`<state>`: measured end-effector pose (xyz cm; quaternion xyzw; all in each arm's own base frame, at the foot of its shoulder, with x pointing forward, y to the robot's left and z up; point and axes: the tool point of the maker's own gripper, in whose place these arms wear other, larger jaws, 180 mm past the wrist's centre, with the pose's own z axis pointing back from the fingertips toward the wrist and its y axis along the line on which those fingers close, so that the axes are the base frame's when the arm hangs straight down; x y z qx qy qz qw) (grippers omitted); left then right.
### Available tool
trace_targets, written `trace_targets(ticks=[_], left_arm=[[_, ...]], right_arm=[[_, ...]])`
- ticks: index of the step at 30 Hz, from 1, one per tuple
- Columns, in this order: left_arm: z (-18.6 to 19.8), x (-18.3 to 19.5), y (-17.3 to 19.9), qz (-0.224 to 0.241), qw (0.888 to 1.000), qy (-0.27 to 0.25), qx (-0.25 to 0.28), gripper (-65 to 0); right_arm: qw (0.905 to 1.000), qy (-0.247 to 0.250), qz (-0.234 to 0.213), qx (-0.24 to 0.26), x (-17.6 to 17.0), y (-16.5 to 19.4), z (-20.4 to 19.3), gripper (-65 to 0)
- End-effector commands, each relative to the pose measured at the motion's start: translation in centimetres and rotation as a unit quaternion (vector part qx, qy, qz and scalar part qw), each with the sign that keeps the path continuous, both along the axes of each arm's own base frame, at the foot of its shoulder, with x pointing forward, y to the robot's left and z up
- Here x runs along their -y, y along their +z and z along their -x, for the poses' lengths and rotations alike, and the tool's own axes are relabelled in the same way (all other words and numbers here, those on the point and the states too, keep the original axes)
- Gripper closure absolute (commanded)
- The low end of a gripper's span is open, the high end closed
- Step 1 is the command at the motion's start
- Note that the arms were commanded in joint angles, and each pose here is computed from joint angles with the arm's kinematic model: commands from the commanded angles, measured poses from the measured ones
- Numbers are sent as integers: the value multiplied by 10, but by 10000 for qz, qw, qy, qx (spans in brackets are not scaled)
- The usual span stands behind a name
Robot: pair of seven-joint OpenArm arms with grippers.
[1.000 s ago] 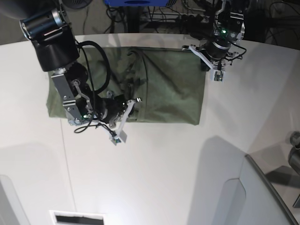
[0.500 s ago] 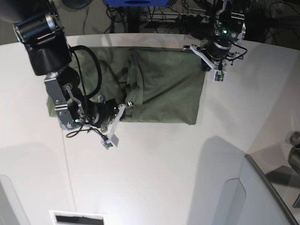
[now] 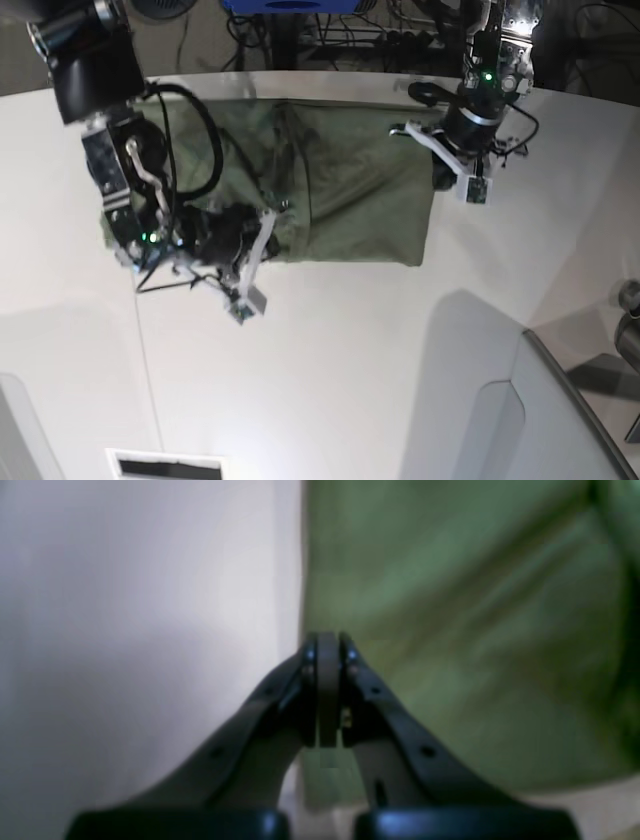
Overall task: Layout the t-shirt on the table in an organized manner, then fold the t-shirt properly
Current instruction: 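Smooth the folded layer with the right gripper and withdraw it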
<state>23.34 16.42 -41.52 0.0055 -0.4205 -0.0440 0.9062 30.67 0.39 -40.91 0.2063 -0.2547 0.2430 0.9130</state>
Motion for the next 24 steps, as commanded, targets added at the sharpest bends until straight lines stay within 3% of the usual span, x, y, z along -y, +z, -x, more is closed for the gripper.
trace_targets(ticks=[1,7,15,17,20,24], left_arm=[[-7,-1,9,-11,9998,-5,181,0],[-24,3,-12,84,9998,156,39,0],[-12,-10,-48,0,9986,277,-444,0],[-15,-13,-40,-20,9991,250,-346,0],[-19,-18,-22,-32,9994,314,-103,0],[-18,-47,-2,-179,9977,649,126,0]], right_arm=[[9997,34,-182,138,-9,10,-4,0],[9985,-45,-248,-489,-14,-26,40,0],[9962,-302,-85,-818,10,-66,53,0],[9969,-270,-111,-734,9,-60,53,0],[9994,-194,-204,-190,12,-28,45,0],[9971,-702,-199,210,47,10,30,0]])
